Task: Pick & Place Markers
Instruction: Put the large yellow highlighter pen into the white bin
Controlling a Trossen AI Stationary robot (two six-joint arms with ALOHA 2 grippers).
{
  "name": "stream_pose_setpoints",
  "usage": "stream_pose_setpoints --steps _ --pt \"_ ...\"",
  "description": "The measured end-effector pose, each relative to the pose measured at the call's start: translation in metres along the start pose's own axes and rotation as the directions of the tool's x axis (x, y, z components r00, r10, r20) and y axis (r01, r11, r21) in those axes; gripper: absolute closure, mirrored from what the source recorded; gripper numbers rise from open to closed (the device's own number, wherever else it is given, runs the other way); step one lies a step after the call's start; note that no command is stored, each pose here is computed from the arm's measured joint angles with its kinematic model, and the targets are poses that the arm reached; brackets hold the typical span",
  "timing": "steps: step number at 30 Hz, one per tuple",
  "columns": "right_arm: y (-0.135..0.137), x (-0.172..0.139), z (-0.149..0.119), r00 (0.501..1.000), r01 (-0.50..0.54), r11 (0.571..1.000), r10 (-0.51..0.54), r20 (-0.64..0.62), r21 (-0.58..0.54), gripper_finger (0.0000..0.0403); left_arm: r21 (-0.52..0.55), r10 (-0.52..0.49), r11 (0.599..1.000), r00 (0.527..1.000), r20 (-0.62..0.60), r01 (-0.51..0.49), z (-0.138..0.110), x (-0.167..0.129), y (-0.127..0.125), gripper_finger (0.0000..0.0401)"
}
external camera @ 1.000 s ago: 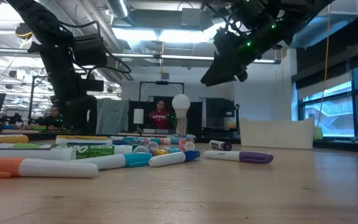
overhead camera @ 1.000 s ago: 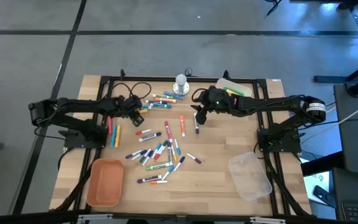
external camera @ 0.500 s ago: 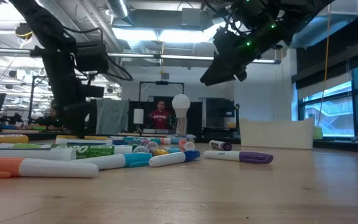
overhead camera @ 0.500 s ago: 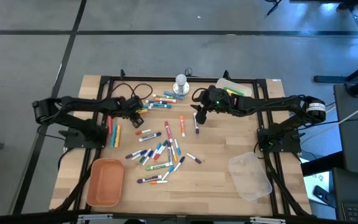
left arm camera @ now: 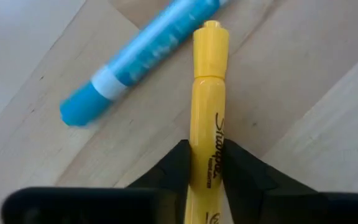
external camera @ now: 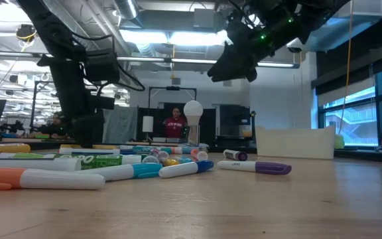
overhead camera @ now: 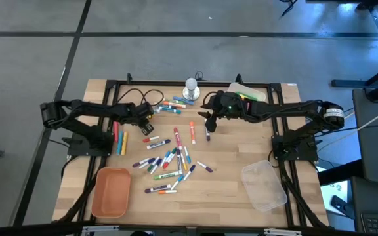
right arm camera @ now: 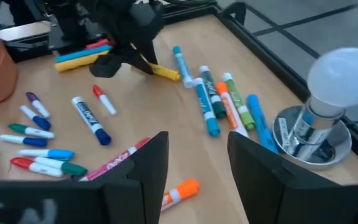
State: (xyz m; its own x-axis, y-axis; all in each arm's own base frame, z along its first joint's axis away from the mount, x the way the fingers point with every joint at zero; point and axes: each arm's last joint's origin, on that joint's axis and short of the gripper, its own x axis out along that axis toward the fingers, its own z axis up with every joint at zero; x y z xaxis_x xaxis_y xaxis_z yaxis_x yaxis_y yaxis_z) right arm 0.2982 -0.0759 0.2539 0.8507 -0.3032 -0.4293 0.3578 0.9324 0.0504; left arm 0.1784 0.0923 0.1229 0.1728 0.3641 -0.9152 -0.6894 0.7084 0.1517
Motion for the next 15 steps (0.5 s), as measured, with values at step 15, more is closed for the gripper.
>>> stream_pose_setpoints --steps 15 --pt "0.002 0.06 -0.028 0.997 -0.08 0.943 0.072 0.035 0.323 0.0237 0.042 -0.154 0.988 0.965 0.212 0.149 0.008 -0.024 -0.025 0.0338"
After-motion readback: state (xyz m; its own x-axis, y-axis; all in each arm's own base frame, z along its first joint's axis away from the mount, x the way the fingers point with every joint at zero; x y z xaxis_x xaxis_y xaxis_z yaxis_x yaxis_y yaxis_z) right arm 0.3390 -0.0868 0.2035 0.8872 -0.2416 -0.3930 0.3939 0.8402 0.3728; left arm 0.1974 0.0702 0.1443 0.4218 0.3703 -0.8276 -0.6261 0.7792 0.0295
